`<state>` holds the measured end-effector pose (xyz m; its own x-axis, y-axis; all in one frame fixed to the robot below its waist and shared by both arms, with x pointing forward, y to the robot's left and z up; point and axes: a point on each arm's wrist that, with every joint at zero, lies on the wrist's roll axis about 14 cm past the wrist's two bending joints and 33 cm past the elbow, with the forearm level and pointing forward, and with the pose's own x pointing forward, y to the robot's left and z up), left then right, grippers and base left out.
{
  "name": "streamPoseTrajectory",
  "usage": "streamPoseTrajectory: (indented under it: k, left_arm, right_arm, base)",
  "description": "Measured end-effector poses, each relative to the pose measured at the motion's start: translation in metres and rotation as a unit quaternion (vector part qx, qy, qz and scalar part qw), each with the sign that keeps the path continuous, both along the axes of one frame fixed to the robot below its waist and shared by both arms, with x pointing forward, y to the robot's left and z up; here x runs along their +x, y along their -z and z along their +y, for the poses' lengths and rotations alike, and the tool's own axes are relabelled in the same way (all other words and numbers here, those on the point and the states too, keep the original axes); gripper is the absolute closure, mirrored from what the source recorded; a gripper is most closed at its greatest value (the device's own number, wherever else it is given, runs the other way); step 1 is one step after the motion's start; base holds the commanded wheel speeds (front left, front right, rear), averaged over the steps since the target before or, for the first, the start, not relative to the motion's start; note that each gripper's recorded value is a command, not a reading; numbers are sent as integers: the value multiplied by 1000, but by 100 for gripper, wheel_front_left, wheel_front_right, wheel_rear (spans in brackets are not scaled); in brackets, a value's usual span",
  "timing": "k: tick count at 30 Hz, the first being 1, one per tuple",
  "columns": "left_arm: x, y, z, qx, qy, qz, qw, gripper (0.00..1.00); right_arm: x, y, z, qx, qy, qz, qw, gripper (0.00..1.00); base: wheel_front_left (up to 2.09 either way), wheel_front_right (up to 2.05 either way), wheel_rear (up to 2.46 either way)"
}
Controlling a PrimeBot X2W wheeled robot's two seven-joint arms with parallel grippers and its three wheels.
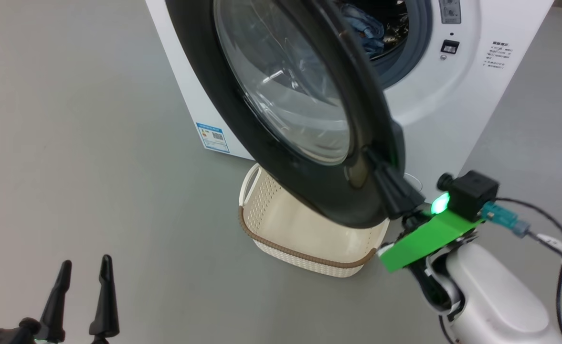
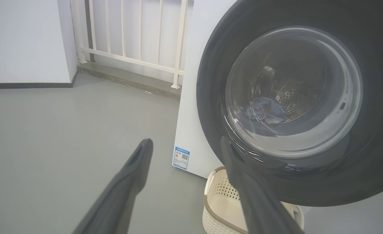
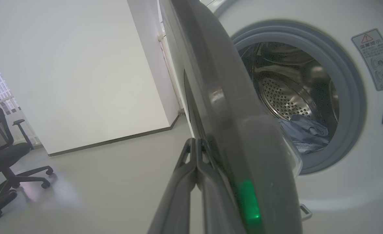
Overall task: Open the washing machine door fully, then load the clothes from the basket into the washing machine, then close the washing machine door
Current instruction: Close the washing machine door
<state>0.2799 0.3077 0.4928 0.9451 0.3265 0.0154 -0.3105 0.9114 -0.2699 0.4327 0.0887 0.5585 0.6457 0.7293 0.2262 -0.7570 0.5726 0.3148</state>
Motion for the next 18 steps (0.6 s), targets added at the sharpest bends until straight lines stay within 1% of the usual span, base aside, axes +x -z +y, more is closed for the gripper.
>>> streamPoseTrajectory:
  k: [13, 18]
  left_arm:
    - [21, -2, -12, -3, 15, -3, 1000, 0]
    - [28, -1, -16, -7, 17, -2, 1000, 0]
  right_arm:
    - [58, -8, -29, 12, 66, -11, 998, 100]
    - [79, -10, -34, 15, 85, -15, 996, 100]
  base:
    - [0, 0, 0]
    - [0, 0, 0]
